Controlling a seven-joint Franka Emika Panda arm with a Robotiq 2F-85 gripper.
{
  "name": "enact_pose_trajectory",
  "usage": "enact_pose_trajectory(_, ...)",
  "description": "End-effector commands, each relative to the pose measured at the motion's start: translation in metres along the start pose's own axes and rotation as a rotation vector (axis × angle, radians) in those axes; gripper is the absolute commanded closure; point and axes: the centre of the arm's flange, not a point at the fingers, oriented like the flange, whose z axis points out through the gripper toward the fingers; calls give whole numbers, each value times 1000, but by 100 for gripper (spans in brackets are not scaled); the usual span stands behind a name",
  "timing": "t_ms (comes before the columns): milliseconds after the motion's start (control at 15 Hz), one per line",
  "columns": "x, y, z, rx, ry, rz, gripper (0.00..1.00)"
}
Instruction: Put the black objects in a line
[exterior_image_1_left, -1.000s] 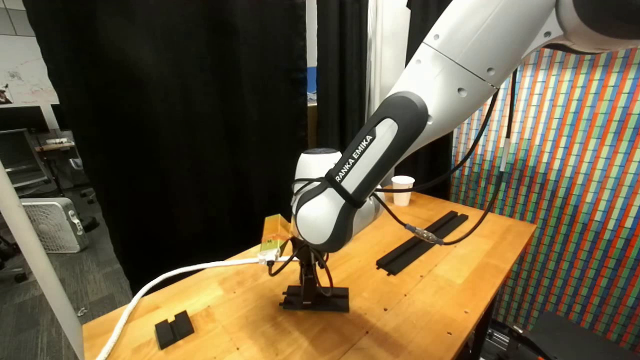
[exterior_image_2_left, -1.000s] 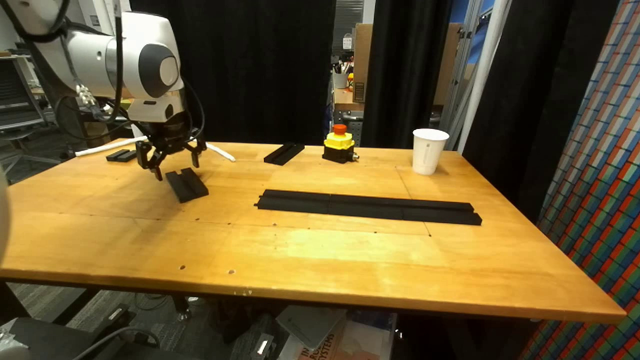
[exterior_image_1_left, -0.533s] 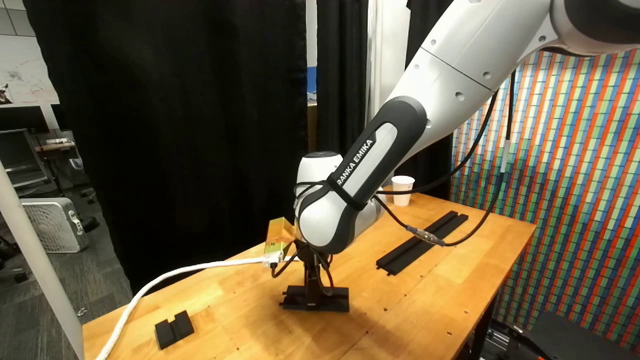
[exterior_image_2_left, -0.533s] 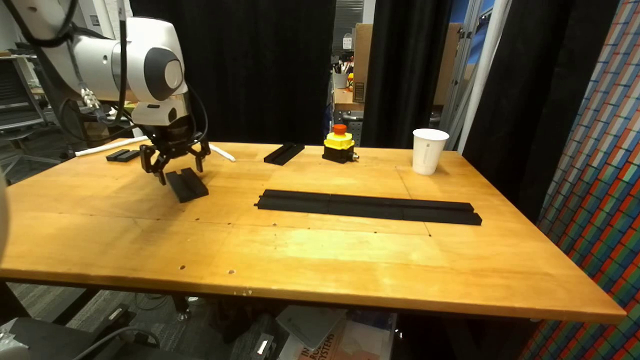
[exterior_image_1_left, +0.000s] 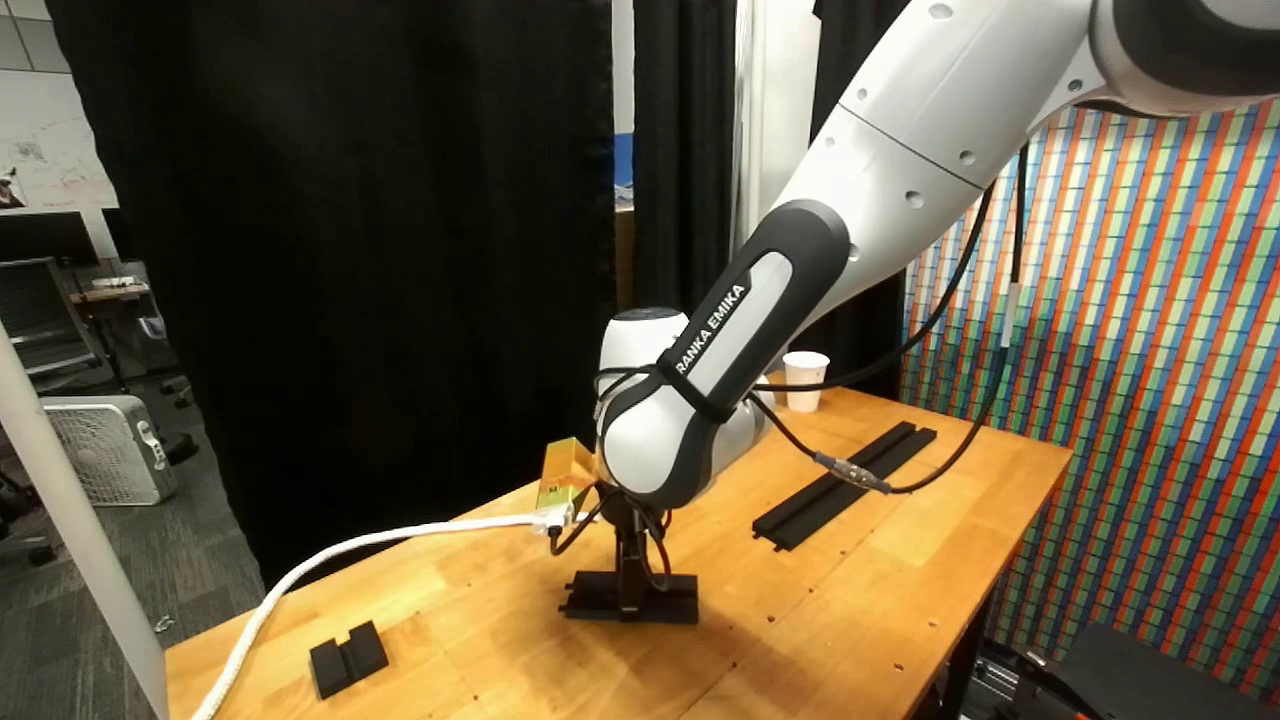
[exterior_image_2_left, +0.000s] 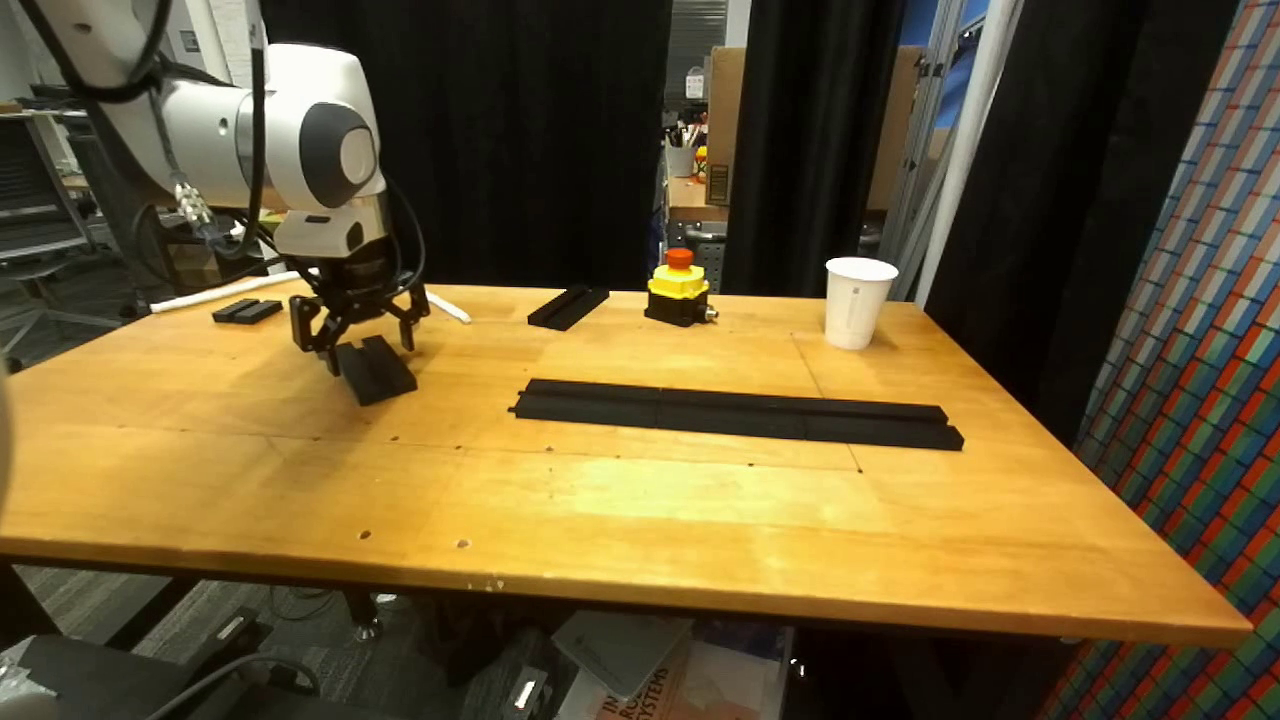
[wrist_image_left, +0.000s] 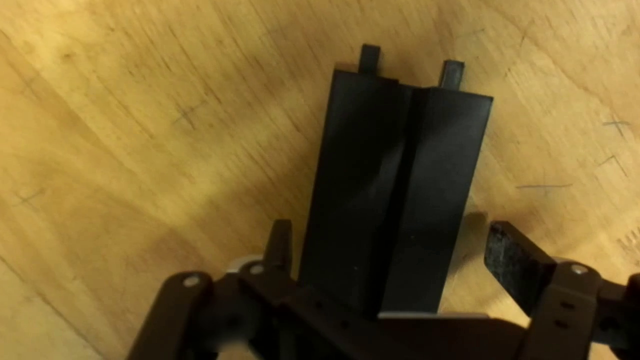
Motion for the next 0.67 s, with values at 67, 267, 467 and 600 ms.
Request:
enact_pose_trajectory(67, 0, -7, 2, -3, 5, 2, 25)
enact_pose_trajectory(267, 5, -9, 2, -1, 1, -2, 42)
enact_pose_trajectory(467, 15, -9, -3, 5, -5, -42, 55)
enact_pose_trajectory(600, 26, -6, -8, 8, -16, -100, 55)
